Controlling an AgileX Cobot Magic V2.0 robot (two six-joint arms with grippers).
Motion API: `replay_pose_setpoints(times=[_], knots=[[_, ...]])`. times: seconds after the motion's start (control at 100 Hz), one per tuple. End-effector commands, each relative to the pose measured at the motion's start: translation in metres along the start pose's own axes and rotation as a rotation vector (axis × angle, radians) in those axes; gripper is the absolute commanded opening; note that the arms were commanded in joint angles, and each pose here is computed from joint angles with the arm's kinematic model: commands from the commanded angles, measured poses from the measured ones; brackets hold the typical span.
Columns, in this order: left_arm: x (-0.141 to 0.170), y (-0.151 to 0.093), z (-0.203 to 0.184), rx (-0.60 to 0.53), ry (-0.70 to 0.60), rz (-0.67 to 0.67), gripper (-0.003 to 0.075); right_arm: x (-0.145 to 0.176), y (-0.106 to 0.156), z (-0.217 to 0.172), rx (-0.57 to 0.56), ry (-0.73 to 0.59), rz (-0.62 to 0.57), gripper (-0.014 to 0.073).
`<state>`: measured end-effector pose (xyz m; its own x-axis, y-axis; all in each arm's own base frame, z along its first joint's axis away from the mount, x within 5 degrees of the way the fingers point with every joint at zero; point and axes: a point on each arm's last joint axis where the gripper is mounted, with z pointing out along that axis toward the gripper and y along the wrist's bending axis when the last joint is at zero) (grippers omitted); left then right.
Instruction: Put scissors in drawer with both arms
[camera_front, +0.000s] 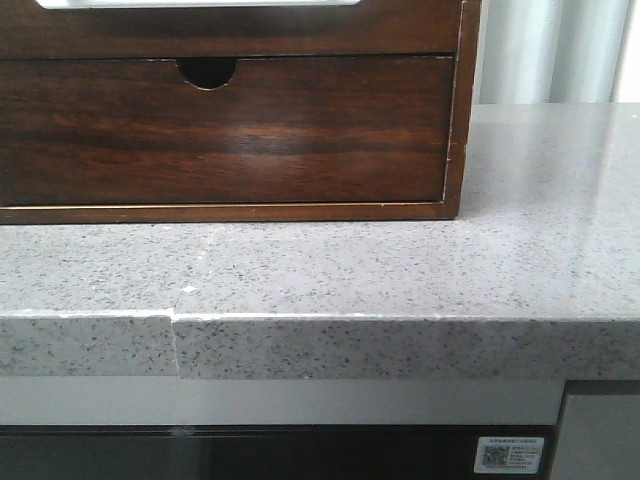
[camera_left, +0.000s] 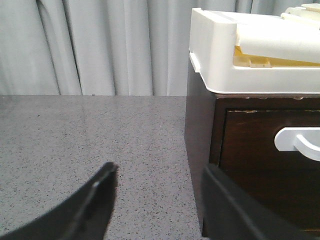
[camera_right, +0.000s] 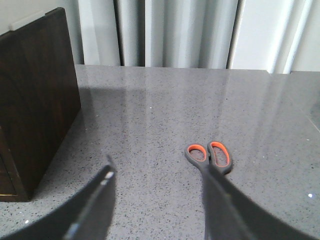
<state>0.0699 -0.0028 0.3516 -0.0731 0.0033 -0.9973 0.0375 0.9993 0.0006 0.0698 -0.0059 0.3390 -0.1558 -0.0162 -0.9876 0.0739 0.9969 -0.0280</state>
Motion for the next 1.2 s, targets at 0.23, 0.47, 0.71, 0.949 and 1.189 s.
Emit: replay_pose_setpoints(times=[0.23,0.47,0.71,0.949,1.189], knots=[[-0.016,0.0,0.0,-0.004,-0.089,0.0,0.0545,-0.018,-0.001,-0.001,0.008,-0.105,-0.018,0.0462],[-0.019,-0.011,0.001,0.15,-0.105,-0.438,0.0475,-0.018,-0.001,-0.001,0.008,-0.105,-0.018,0.0462],[-0.002,-0.024,0.023,0.279,0.06,-0.906,0.047,-0.017,-0.001,-0.001,0.005,-0.103,-0.012,0.0462],[0.006,-0.036,0.056,0.364,0.234,-1.028,0.0465,-0.017,0.0,-0.001,0.003,-0.103,-0.008,0.0462],[0.012,-0.045,0.09,0.466,0.296,-1.073,0.0405,-0.017,0.0,-0.001,0.003,-0.103,-0.008,0.0462]])
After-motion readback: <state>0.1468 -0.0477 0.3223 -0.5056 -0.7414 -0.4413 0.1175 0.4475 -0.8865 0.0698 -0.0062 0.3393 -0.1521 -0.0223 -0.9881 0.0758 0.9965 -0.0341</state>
